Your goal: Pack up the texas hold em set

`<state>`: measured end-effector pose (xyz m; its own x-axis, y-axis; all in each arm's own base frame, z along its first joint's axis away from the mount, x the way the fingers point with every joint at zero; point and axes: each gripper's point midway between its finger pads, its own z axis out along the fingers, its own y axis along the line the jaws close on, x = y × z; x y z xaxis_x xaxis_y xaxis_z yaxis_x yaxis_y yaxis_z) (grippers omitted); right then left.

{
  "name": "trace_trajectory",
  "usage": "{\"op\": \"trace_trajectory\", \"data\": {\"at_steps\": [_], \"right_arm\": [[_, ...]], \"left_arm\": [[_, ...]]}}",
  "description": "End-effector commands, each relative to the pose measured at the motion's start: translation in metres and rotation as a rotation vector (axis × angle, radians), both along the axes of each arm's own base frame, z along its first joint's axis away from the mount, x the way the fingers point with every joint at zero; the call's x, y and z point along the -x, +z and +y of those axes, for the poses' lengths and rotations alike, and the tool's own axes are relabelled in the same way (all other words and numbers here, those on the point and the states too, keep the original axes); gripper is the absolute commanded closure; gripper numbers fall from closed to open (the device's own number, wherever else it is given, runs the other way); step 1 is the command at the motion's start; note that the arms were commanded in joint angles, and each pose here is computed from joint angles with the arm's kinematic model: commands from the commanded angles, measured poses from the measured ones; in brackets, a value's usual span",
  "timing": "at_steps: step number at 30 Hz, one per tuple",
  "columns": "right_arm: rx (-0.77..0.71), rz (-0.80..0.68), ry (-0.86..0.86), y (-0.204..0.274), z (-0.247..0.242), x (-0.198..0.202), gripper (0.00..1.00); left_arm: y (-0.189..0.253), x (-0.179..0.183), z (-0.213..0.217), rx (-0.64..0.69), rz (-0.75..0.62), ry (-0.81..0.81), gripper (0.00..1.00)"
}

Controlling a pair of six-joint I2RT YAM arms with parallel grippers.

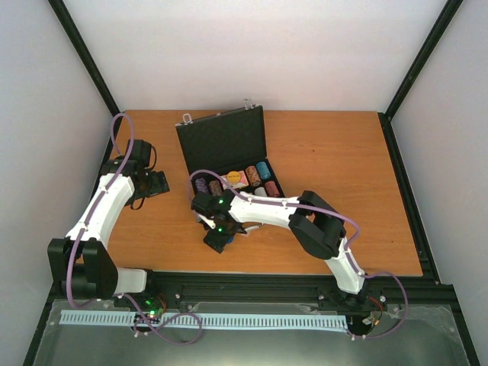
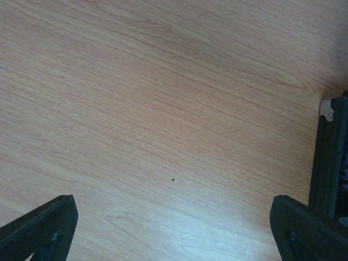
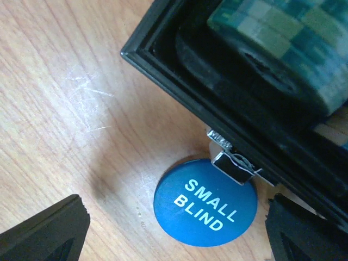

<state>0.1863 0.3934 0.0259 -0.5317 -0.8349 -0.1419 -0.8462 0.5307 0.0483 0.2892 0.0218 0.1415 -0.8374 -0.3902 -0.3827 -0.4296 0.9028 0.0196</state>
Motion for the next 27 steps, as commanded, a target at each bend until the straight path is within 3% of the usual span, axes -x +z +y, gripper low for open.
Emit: {"op": "trace_trajectory", "data": {"at_steps": [1, 13, 22, 27], "right_arm": [[0.002, 0.022, -0.011, -0.007, -0.004, -0.017, 0.09], [-0.094, 0.15, -0.006, 0.0, 0.008, 0.014, 0.14], [-0.117, 0.139, 0.031, 0.016, 0.016, 0.029, 0.15], [-0.085, 0.054, -0.006, 0.022, 0.009, 0.018, 0.15]], "left_arm": [[0.007, 0.001, 0.004, -0.013, -0.021, 0.008, 0.0], [0.005, 0.002, 0.005, -0.017, -0.015, 0.008, 0.0], [0.001, 0.0, 0.003, -0.01, -0.014, 0.005, 0.0], [-0.001, 0.002, 0.002, -0.007, -0.01, -0.001, 0.0]]}}
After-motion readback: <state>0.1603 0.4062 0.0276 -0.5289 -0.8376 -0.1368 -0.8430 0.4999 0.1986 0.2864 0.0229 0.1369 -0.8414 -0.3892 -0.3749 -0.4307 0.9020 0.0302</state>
